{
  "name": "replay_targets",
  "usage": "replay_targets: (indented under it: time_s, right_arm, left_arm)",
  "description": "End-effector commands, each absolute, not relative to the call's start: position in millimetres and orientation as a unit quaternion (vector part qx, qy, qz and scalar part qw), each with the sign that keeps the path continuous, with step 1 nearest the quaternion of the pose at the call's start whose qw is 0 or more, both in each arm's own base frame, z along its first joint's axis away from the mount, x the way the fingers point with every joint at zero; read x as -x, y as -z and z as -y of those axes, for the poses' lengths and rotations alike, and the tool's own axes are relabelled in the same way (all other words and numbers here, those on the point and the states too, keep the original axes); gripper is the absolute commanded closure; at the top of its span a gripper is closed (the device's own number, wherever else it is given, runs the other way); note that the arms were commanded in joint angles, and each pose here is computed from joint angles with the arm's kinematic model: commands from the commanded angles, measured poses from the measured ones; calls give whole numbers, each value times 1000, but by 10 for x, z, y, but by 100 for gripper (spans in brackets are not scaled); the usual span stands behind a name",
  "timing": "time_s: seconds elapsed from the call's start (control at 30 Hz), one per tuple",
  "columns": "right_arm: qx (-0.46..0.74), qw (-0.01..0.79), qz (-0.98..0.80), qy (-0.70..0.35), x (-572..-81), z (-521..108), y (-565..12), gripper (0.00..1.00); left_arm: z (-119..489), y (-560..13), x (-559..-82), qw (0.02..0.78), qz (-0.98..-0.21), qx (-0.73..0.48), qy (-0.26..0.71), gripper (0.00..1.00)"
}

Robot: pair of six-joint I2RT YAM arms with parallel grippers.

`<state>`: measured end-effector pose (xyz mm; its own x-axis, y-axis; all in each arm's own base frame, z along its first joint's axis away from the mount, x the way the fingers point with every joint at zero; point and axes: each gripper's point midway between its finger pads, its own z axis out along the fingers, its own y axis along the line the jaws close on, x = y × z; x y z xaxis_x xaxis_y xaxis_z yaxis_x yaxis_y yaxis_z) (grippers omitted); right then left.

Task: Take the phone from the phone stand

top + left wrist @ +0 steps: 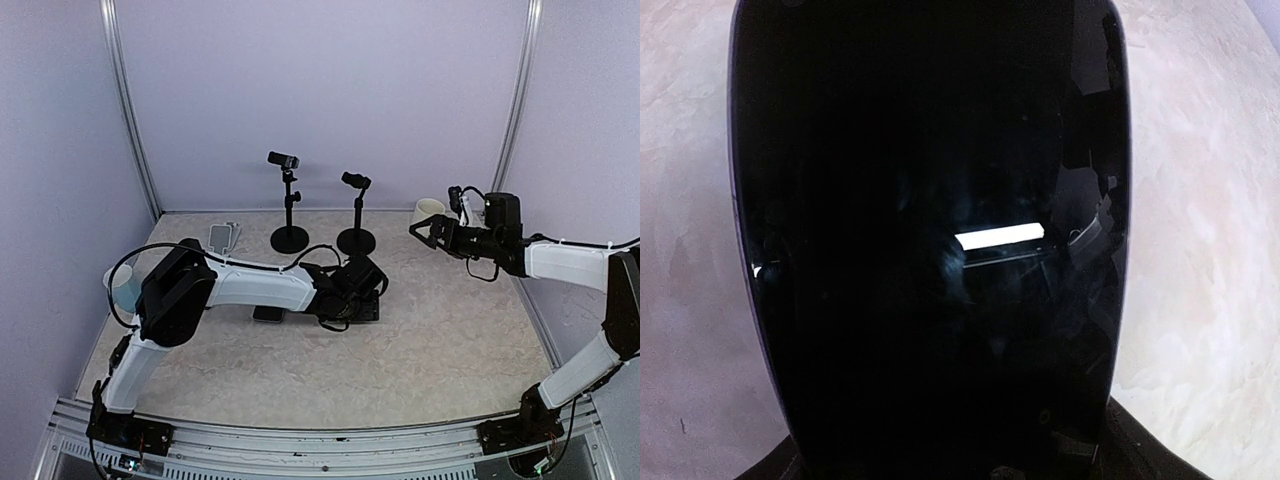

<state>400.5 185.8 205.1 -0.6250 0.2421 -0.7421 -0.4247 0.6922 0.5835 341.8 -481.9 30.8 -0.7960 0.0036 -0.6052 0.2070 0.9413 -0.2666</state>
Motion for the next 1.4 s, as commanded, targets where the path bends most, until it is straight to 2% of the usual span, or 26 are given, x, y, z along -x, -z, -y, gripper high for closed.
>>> replay_targets:
  time_s: [0.0, 0.6, 0.67, 0.73, 0.8, 1.03, 1.37]
  right_arm:
    - [73, 447, -801, -390, -3960, -1858, -2143, 0]
    - [77, 445, -803, -388, -3910, -1847, -2101, 0]
    - [78, 444, -804, -389, -3899, -1852, -2100, 0]
    - [78, 445, -804, -386, -3899, -1840, -2112, 0]
    - [81, 449, -803, -383, -3902, -1836, -2141, 0]
    - [88, 451, -799, -387, -3871, -1849, -2188, 0]
    - [107, 460, -803, -363, -3815, -1804, -2304, 0]
  left_arm:
    - [4731, -200, -3441, 329, -936, -39, 115, 57]
    - [4779, -130, -3383, 332, -938, -36, 91, 28]
    - [4789, -130, -3381, 331, -938, -35, 93, 21]
    - [4793, -138, -3380, 331, -938, -34, 95, 18]
    - [4807, -161, -3378, 332, -937, -35, 98, 9]
    - [4827, -278, -3403, 341, -933, -46, 102, 2]
    - [4659, -1014, -3595, 383, -907, -74, 160, 1]
